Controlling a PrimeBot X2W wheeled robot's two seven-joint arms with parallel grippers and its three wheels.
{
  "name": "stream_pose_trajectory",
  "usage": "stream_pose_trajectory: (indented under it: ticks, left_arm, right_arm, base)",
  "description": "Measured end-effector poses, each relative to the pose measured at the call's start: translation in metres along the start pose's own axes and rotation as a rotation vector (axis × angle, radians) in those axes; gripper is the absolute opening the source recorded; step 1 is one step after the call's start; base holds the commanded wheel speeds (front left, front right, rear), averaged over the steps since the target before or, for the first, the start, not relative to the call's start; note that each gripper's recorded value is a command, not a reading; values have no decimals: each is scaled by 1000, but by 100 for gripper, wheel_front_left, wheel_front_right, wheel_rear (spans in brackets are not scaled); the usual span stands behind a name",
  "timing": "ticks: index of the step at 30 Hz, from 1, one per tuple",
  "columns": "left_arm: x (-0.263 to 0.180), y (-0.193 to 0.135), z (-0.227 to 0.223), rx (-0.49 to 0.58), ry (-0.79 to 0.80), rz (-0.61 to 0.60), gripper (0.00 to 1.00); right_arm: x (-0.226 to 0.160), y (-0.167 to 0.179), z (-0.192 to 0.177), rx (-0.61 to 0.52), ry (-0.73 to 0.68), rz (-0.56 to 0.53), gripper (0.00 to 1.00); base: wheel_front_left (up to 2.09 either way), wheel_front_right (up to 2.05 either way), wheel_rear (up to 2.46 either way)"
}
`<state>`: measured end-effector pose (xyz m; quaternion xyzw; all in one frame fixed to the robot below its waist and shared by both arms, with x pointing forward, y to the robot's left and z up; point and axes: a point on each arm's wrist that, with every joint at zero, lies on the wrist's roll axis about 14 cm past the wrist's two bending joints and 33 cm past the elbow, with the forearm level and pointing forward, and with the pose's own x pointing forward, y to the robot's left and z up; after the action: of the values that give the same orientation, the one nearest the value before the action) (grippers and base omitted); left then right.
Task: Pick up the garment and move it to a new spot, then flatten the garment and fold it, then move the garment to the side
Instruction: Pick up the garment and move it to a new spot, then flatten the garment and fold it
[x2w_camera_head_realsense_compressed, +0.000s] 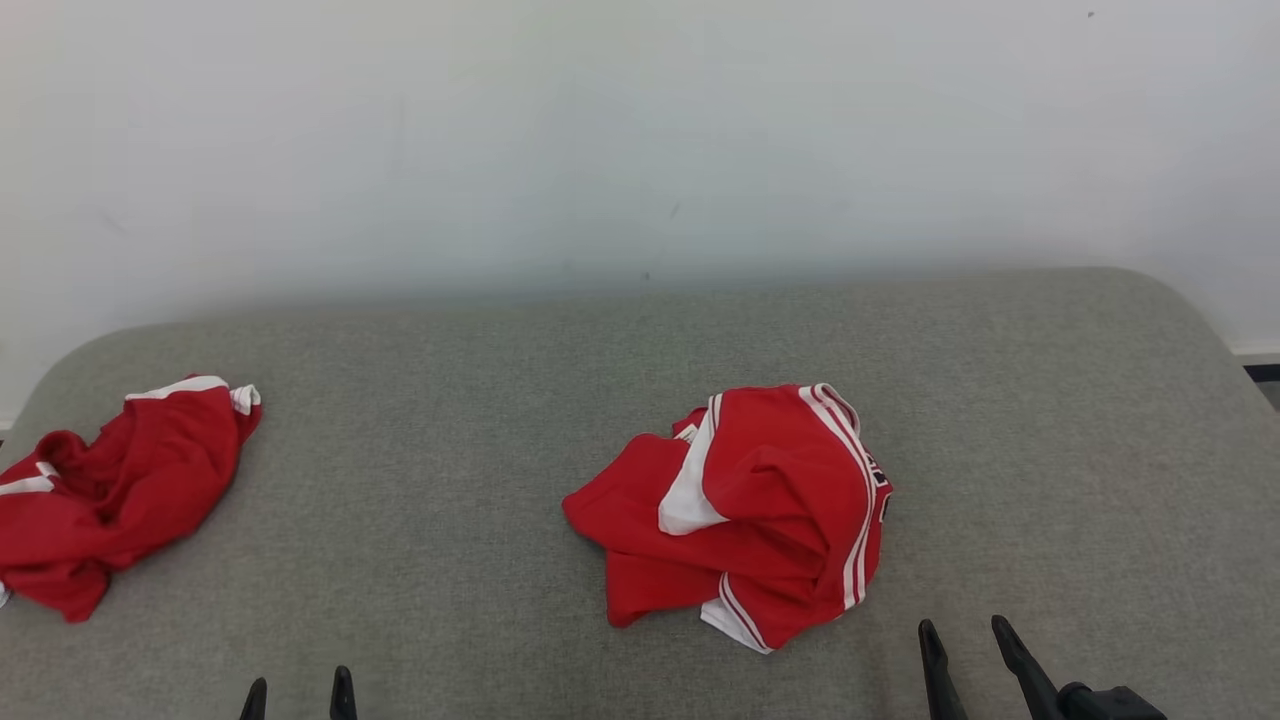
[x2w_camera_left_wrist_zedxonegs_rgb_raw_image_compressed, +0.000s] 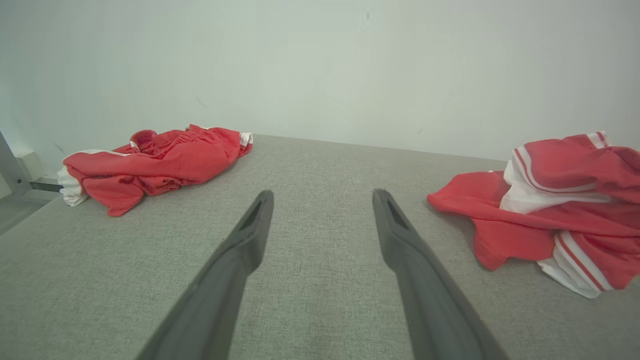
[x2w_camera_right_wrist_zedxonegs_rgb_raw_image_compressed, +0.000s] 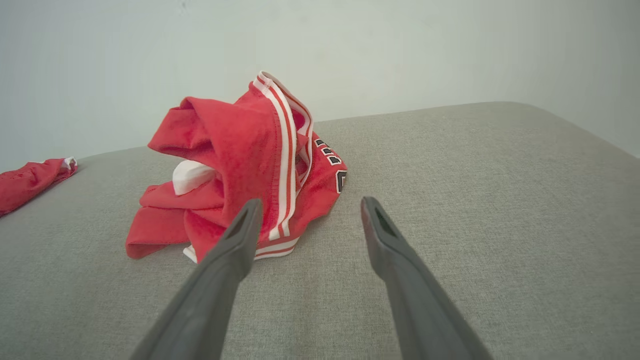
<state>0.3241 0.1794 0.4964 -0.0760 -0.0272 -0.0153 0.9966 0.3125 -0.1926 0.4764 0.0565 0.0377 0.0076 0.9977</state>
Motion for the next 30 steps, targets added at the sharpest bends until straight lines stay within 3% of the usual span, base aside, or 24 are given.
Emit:
stream_pose_trajectory:
  ticks: [30]
  left_arm:
    - [8,-15,-27,-19,84,-49,100]
  right_arm:
    - [-2,-5,-1,31,7,-23,100]
  base:
    - [0,0,0]
